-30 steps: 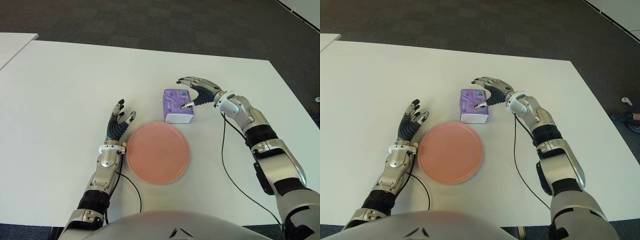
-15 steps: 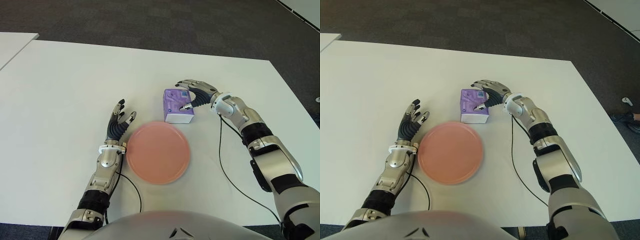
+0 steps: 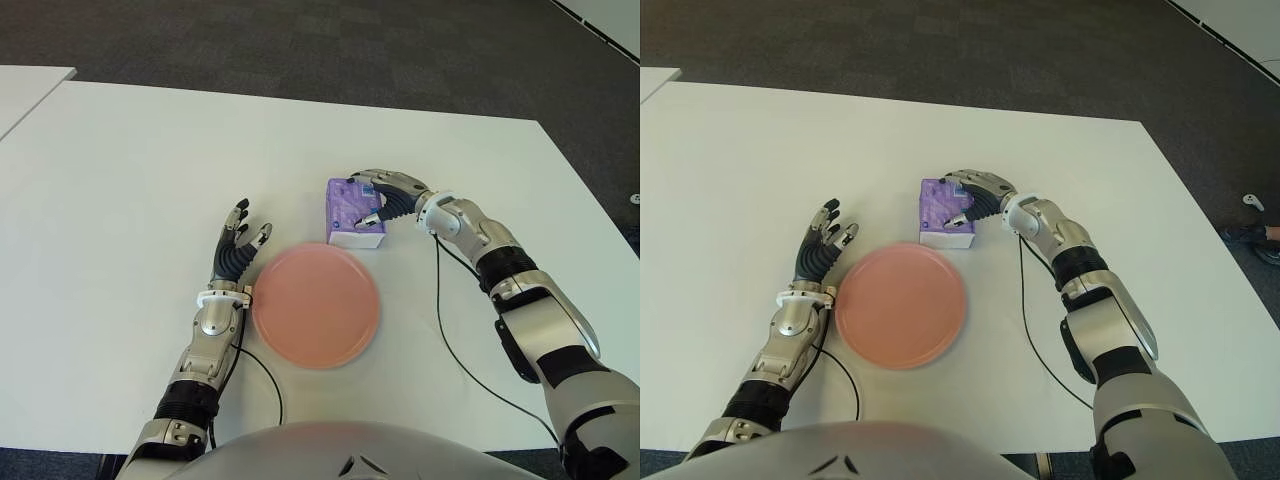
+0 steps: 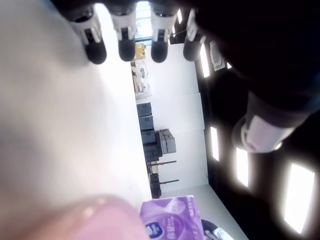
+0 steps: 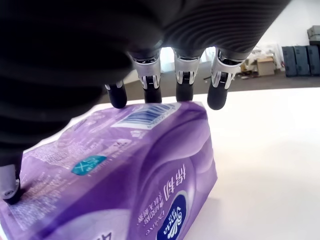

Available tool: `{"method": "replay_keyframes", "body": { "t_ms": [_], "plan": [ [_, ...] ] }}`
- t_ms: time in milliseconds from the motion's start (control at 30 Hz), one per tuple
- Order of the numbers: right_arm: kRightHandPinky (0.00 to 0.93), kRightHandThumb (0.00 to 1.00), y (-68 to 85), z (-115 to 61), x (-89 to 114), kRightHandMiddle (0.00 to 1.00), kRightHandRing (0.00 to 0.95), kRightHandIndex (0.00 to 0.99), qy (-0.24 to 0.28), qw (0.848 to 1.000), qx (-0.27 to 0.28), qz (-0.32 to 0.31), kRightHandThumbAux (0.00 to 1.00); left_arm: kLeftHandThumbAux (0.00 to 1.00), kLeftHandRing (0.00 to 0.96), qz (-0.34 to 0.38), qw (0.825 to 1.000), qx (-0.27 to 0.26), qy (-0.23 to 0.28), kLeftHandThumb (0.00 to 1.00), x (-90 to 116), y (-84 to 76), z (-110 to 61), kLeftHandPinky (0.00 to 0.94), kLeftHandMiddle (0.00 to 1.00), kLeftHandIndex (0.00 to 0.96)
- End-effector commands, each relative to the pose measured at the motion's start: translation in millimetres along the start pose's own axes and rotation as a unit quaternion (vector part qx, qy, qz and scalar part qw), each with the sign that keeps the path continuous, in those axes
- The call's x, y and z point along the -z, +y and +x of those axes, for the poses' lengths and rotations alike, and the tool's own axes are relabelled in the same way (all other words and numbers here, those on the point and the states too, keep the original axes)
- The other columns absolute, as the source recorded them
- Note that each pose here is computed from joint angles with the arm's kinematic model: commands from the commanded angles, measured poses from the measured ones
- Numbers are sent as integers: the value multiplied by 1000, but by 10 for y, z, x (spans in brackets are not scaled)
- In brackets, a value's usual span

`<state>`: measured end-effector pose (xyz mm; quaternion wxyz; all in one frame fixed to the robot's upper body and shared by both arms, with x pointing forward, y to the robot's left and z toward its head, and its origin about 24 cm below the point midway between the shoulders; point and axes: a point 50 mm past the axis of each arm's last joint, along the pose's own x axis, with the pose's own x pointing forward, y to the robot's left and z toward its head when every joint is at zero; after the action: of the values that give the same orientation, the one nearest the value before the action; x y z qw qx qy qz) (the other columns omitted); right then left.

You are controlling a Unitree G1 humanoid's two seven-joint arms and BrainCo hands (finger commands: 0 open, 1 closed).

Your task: Put the tissue paper into the plate.

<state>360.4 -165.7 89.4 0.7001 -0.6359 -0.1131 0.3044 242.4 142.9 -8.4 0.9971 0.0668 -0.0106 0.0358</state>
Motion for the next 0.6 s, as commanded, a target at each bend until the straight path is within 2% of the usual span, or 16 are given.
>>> {"method": "replay_keyframes", "body": {
  "t_ms": [33, 500, 600],
  "plan": [
    [0, 101, 95, 17, -32, 4, 0, 2, -11, 1000, -20, -3, 477, 555, 0, 9, 999, 0, 46, 34, 171, 22, -114, 10, 0, 0],
    [0, 58, -12, -90, -18, 16, 0, 0, -26, 1000, 8, 5, 467, 546, 0, 10, 999, 2, 52, 25, 181, 25, -123, 11, 0, 0],
    [0, 63, -106, -173, 28, 17, 0, 0, -26, 999, 24, 8, 469, 542, 0, 4, 998, 3, 57, 27, 188, 23, -115, 16, 0, 0]
  ]
}}
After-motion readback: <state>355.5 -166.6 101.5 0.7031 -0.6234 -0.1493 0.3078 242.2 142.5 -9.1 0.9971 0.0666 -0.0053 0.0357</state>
